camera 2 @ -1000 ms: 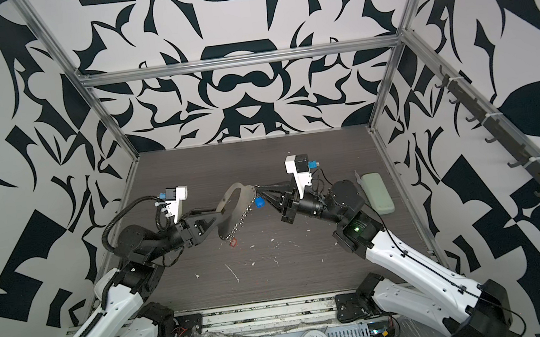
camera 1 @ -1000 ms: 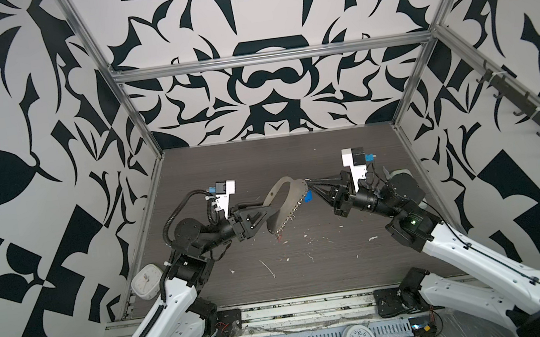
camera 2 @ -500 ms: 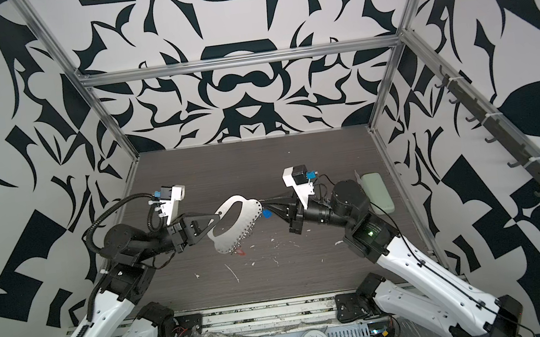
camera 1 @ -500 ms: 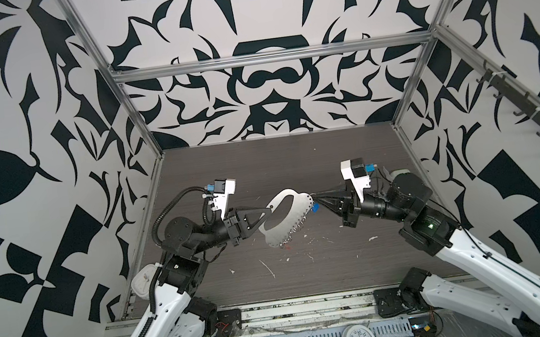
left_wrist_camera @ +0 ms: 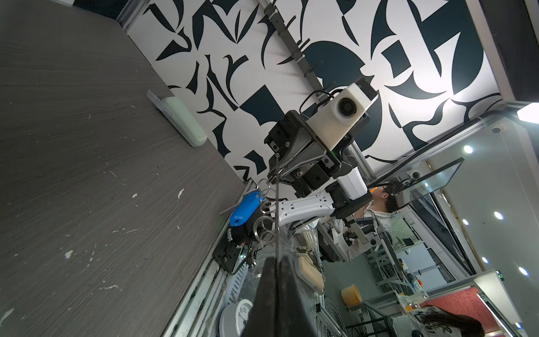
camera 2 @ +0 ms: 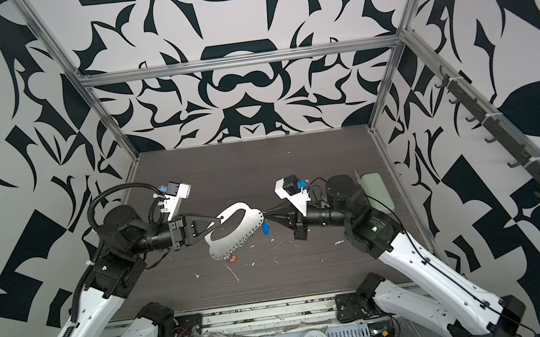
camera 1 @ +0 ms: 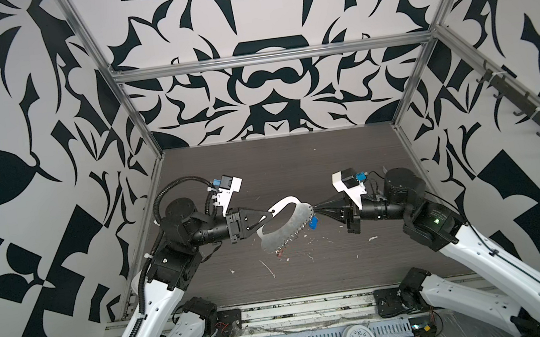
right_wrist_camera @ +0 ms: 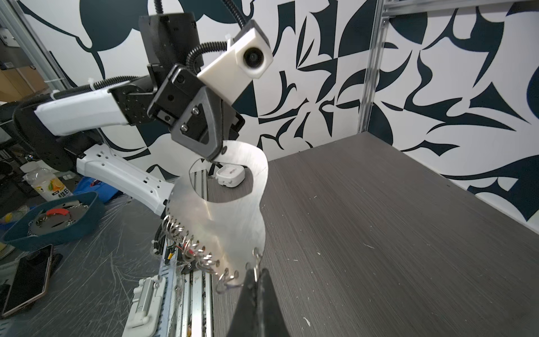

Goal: Remove the keys from the keyring

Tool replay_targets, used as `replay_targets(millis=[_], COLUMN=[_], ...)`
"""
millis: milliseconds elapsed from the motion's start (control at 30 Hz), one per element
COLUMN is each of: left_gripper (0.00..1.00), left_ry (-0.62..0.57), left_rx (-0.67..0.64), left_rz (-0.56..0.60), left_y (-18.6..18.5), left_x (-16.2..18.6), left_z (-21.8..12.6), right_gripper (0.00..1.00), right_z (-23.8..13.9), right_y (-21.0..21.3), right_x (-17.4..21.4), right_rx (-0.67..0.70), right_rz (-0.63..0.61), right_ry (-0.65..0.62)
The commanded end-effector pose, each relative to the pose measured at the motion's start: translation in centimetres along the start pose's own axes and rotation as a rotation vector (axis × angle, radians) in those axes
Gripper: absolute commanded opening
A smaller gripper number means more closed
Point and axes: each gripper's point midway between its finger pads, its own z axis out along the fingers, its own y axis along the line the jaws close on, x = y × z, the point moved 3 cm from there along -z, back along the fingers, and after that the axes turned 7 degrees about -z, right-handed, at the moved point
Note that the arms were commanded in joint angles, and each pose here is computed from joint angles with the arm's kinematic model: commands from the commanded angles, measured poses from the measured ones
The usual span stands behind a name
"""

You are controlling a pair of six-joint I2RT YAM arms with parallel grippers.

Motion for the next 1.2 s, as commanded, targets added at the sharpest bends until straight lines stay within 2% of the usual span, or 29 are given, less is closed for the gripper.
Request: replay_targets(millis=[0, 167, 233, 300, 400, 500, 633, 733, 833, 1000, 1167], left_gripper=[0.00, 0.00, 0.17, 0.24, 0.42, 0.53, 0.56, 0.62, 0.63, 0.60, 0.62], left_ry=[0.021, 0.055, 0.061, 0.051, 0.036, 0.009, -0.045, -0.079, -0.080, -0.057, 0.040], left_rx=[-0.027, -0.086, -0.107, -0.140, -0.150, -0.163, -0.245, -0.272, -0.247, -0.123, -0.049], left_rz=[0.018, -0.050, -0.081, -0.099, -0.106, -0.096, -0.047, 0.038, 0.091, 0.158, 0.259], left_y=[-0.7, 0.2, 0.6, 1.1, 1.3, 1.2, 1.3, 0.6, 0.6, 0.3, -0.2], left_x=[-0.3, -0.4, -0.5, -0.8, -1.2, -1.7, -2.3, -2.7, -2.7, -2.4, -1.1], left_z=[-0.1, 0.1, 0.2, 0.3, 0.3, 0.3, -0.5, -1.1, -0.9, 0.9, 4.3], right_gripper=[0.00, 0.00, 0.00, 0.00, 0.00, 0.00, 0.00, 0.00, 0.00, 0.00, 0.00], right_z=[-0.5, -0.6, -0.6, -0.7, -0.5, -0.4, -0.5, -0.4, -0.2, 0.1, 0.4], right_y=[2.1, 2.7, 2.7, 2.8, 2.7, 2.3, 1.7, 1.1, 0.8, 0.2, -0.4], right_x=[-1.5, -1.9, -2.0, -2.2, -2.3, -2.4, -2.5, -2.7, -2.8, -3.4, -3.7], right_rx=[-0.117, -0.154, -0.156, -0.163, -0.160, -0.141, -0.085, -0.051, -0.044, -0.022, -0.014], right_rz=[-0.070, -0.086, -0.085, -0.078, -0.061, -0.037, -0.014, 0.004, 0.024, 0.073, 0.130], right_ry=[-0.027, -0.048, -0.056, -0.065, -0.078, -0.090, -0.093, -0.105, -0.118, -0.151, -0.175])
